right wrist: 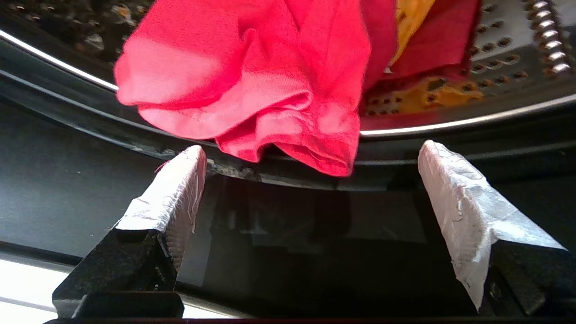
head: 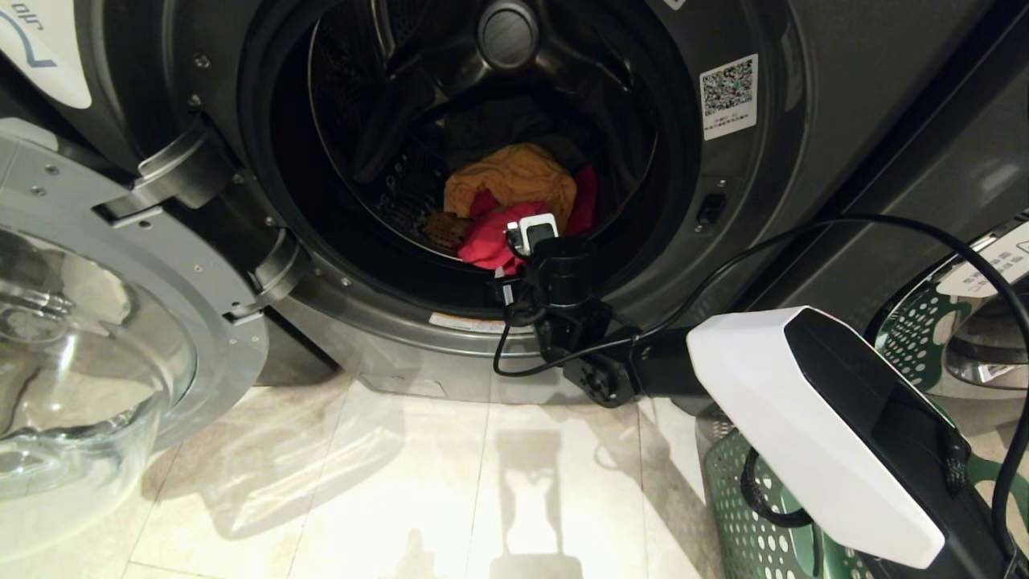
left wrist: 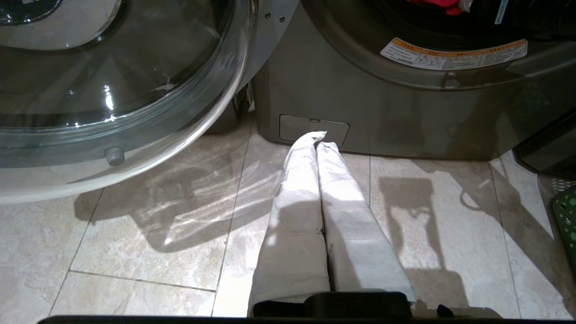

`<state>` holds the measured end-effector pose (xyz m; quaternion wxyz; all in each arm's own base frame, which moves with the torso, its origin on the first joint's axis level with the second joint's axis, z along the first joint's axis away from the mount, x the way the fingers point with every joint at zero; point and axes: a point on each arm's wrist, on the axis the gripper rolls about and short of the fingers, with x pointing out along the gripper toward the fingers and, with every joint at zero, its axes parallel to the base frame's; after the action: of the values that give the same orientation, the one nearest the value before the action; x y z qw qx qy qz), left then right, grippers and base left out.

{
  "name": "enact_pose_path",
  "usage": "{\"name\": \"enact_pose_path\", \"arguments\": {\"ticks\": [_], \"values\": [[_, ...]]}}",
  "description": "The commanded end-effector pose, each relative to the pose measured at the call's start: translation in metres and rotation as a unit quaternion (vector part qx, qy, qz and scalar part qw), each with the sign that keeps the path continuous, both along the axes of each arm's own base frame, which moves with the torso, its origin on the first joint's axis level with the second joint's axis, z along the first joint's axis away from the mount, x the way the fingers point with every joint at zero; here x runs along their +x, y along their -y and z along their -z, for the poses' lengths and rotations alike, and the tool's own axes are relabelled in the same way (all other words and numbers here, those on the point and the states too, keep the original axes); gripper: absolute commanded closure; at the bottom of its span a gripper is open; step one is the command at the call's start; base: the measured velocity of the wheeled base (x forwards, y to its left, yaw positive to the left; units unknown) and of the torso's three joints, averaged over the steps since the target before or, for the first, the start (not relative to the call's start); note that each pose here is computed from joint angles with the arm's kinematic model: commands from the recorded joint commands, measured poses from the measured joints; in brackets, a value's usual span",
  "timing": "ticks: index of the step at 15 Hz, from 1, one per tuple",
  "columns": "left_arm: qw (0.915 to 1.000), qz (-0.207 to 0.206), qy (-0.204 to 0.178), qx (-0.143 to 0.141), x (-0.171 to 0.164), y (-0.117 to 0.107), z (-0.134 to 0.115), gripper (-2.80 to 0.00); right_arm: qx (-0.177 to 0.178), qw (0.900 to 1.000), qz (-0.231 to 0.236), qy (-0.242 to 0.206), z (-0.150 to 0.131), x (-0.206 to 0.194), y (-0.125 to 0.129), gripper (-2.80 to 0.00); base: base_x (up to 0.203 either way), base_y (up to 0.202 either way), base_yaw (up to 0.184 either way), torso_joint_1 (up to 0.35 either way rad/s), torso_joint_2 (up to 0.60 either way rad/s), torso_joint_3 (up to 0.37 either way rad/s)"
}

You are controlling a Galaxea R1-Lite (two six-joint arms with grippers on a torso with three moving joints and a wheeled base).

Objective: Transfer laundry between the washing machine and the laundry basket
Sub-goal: Pick a cloth and place it into the basket

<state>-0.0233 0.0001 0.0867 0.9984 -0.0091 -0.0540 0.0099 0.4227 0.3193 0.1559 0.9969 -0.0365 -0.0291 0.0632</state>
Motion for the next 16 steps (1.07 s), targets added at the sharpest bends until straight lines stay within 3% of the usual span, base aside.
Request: {"name": "enact_pose_path", "arguments": {"ticks": [1,2,11,16], "values": [[0.9998,0.000,-0.020,0.000,0.003,0.000,0.011,0.00,0.003,1.000,0.003,0.006,0.003,0.004,0.003,-2.80,0.000,0.000,0.000,0.000,0.00,0.000],[0.9998,0.000,-0.020,0.000,0.003,0.000,0.011,0.00,0.004,1.000,0.004,0.009,0.002,0.004,0.004,0.00,0.000,0.000,0.000,0.000,0.00,0.000],[0.9998,0.000,-0.020,0.000,0.003,0.000,0.011,0.00,0.005,1.000,0.002,0.011,0.001,0.005,0.005,0.00,0.000,0.000,0.000,0.000,0.00,0.000],[0.9998,0.000,-0.020,-0.001,0.003,0.000,0.011,0.00,0.023,0.999,0.001,0.035,-0.032,-0.008,0.006,0.00,0.000,0.000,0.000,0.000,0.00,0.000]]}}
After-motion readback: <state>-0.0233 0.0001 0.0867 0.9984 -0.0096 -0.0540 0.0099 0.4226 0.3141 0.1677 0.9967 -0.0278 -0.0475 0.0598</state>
